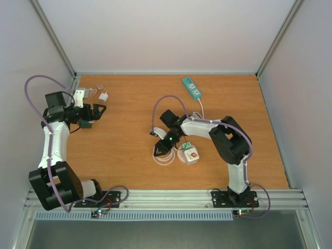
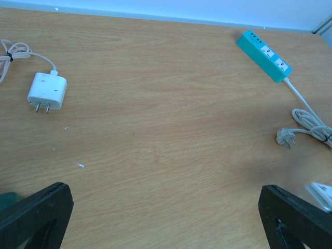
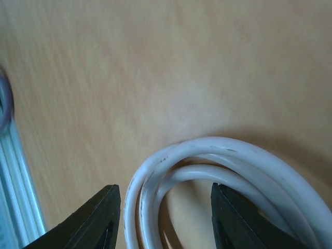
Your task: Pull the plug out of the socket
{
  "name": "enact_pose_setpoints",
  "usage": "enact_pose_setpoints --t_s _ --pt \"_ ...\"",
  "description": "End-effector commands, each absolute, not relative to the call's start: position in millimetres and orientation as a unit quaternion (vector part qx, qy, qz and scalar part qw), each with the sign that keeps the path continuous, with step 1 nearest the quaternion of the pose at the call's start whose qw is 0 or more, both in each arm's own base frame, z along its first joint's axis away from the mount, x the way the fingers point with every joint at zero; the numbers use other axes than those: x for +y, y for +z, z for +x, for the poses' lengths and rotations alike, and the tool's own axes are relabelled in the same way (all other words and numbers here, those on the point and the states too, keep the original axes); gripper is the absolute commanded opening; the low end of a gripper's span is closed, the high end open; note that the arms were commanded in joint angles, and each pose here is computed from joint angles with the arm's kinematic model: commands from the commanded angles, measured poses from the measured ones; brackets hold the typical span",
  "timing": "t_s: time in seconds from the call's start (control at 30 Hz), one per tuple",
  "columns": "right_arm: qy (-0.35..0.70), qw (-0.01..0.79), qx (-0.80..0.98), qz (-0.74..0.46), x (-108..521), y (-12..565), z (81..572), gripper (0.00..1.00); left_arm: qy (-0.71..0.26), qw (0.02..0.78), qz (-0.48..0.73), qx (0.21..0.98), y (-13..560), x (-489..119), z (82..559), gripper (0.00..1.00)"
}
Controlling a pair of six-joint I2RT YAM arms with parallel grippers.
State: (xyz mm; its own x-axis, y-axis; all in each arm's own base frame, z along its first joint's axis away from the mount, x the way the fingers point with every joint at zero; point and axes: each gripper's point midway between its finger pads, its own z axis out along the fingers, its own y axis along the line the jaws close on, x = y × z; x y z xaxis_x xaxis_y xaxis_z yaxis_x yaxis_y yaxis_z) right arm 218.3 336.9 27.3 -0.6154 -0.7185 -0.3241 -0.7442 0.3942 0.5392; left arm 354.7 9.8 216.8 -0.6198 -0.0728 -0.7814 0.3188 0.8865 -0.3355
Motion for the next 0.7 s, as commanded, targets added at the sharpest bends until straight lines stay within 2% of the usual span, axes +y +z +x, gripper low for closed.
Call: enact_pose_setpoints --t_s 0.0,0.2,0.37,0.67 --pt "0.308 0.047 0.860 -0.403 362.4 11.8 259.2 0.50 -0.218 0.453 0.082 0.861 228.2 9.4 355.4 1.00" --pt "0.243 0.082 0.883 -0.393 363.1 -7.3 305.4 0.50 -0.213 0.453 0.081 0.862 228.1 10.6 355.3 1.00" --pt "0.211 0.079 0.902 -0.369 328.9 -16.3 327.3 0.49 -0.213 0.452 0.080 0.863 227.2 10.9 355.1 1.00" --pt "0.197 0.057 0.917 -0.341 261.5 -15.4 312.0 0.49 -0.228 0.448 0.080 0.860 226.8 7.8 357.2 1.00"
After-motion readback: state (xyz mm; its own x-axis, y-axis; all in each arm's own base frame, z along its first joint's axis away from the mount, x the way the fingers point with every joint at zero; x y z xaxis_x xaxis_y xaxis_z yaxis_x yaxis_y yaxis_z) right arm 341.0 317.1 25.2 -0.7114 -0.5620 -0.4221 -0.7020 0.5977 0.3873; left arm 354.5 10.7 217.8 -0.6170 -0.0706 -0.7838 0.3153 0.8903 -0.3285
